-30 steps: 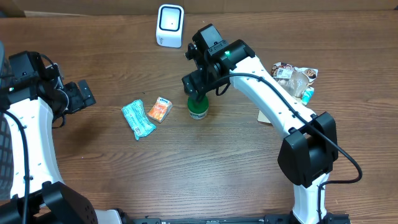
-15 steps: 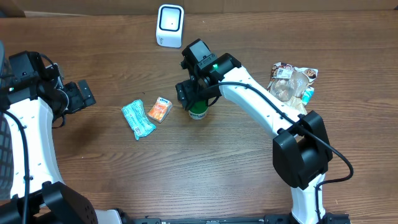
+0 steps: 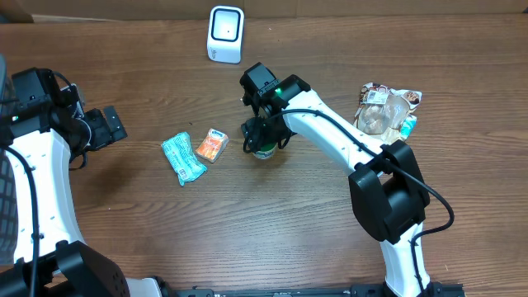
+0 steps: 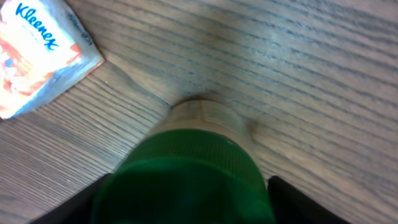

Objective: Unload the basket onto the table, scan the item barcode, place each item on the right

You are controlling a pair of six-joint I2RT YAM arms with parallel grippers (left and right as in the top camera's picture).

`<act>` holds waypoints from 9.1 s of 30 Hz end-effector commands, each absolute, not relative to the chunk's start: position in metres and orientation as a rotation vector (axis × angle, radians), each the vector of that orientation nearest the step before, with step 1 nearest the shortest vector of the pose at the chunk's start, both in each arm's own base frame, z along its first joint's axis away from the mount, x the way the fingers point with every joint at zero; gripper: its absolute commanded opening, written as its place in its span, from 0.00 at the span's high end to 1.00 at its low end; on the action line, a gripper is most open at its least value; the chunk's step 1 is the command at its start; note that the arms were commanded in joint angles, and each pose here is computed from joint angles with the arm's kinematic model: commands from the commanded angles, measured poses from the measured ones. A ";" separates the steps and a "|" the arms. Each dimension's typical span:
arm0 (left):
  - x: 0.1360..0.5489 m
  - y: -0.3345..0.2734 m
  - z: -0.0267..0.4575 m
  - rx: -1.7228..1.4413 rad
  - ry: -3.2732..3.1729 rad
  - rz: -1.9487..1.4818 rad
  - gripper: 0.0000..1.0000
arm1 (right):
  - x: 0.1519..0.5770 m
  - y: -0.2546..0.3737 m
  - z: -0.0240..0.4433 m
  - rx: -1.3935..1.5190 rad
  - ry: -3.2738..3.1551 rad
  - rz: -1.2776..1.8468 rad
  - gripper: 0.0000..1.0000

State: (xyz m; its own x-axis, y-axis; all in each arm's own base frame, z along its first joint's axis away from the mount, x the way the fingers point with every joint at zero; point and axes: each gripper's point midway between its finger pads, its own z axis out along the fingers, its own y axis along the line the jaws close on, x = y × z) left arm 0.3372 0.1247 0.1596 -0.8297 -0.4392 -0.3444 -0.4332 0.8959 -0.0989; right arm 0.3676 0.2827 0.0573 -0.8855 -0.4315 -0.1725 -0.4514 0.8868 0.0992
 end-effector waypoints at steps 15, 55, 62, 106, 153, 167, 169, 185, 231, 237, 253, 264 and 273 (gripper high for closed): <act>0.340 0.128 0.164 -0.611 2.695 -0.009 0.00 | 0.354 0.331 0.228 -1.003 2.483 1.160 0.56; 0.340 0.128 0.164 -0.611 2.695 -0.008 0.00 | 0.641 0.335 0.198 -1.316 1.150 -0.644 0.73; 0.340 0.128 0.164 -0.611 2.695 -0.008 0.00 | 0.645 0.332 0.187 -1.387 1.099 -0.721 0.73; 0.340 0.128 0.164 -0.611 2.695 -0.009 0.00 | 0.372 0.194 0.137 -0.710 3.003 0.123 0.76; 0.340 0.128 0.164 -0.611 2.695 -0.008 0.00 | 0.416 0.269 0.187 -0.422 2.654 0.948 0.20; 0.340 0.128 0.164 -0.611 2.695 -0.008 0.00 | 0.367 0.390 0.049 0.114 2.934 0.668 0.49; 0.340 0.128 0.164 -0.611 2.695 -0.009 0.00 | 0.363 0.394 0.038 0.133 2.946 0.644 0.51; 0.340 0.128 0.164 -0.611 2.695 -0.009 0.00 | 0.356 0.383 -0.010 0.158 2.953 0.551 0.83; 0.340 0.128 0.164 -0.611 2.695 -0.008 0.00 | 0.310 0.347 0.004 -0.341 3.191 0.728 0.96; 0.340 0.128 0.164 -0.611 2.695 -0.008 0.00 | 0.317 0.356 0.035 -0.466 3.094 0.913 0.96; 0.340 0.128 0.164 -0.611 2.695 -0.008 0.00 | 0.328 0.294 0.282 -0.834 2.051 2.064 0.96; 0.340 0.128 0.164 -0.611 2.695 -0.009 0.01 | 0.326 0.275 0.293 -0.794 1.956 2.140 0.96; 0.340 0.128 0.164 -0.611 2.695 -0.009 0.00 | 0.323 0.274 0.292 -0.760 1.989 2.162 0.96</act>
